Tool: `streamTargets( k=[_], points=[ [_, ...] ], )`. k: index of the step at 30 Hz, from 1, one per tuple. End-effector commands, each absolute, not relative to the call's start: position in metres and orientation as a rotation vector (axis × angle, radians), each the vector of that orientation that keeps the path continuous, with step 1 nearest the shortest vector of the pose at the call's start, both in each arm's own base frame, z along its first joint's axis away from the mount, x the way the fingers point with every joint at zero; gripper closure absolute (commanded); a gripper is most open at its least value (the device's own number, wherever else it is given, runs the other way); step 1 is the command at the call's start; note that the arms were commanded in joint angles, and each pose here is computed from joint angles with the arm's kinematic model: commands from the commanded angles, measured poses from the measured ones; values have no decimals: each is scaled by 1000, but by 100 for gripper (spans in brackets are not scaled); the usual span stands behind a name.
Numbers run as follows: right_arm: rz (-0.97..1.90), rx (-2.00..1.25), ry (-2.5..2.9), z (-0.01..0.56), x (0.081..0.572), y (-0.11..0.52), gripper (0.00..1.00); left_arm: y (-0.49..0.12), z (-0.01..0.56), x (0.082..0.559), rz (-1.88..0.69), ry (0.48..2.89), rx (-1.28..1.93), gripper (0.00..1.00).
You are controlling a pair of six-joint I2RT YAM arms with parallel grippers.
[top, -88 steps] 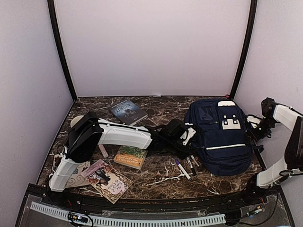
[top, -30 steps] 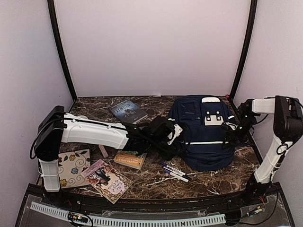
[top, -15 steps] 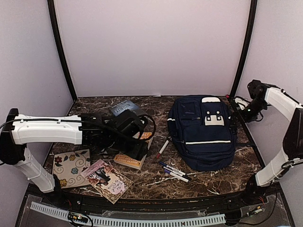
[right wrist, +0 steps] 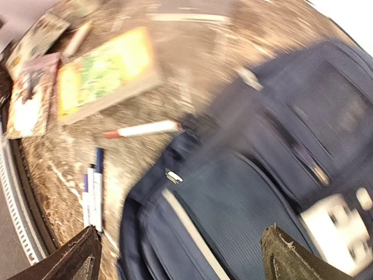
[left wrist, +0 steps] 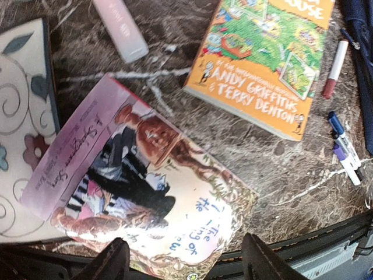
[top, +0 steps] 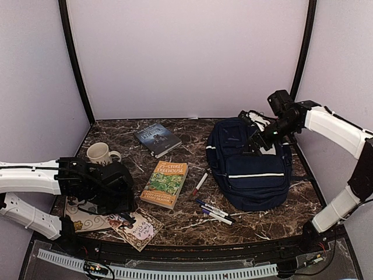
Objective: Pack the student bag
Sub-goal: Pick up the book at the corner of the board.
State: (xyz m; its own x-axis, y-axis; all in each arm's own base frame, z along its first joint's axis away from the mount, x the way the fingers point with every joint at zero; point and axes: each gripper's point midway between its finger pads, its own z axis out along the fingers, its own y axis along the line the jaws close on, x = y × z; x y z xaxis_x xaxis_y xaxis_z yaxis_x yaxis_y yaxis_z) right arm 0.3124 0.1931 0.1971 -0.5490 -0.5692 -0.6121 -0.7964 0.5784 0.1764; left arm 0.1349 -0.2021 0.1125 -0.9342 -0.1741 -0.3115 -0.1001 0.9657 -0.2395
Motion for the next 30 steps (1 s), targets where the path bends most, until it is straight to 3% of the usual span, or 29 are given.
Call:
streamTargets(
  k=[1,6,15,30],
  points=[
    [727,-1263,2148,198,302,254,5,-187,94,113,-255,2885,-439,33],
    [930,-1300,1961,200,274,297,7,-178,100,100,-199,2922,-538,33],
    [1089,-1522,1973,152,224,358,11,-162,84,74,-170,2976,-757,30],
    [907,-1630,1948,125,213,352,15,-149,64,82,-254,2758,-1000,32]
  ],
)
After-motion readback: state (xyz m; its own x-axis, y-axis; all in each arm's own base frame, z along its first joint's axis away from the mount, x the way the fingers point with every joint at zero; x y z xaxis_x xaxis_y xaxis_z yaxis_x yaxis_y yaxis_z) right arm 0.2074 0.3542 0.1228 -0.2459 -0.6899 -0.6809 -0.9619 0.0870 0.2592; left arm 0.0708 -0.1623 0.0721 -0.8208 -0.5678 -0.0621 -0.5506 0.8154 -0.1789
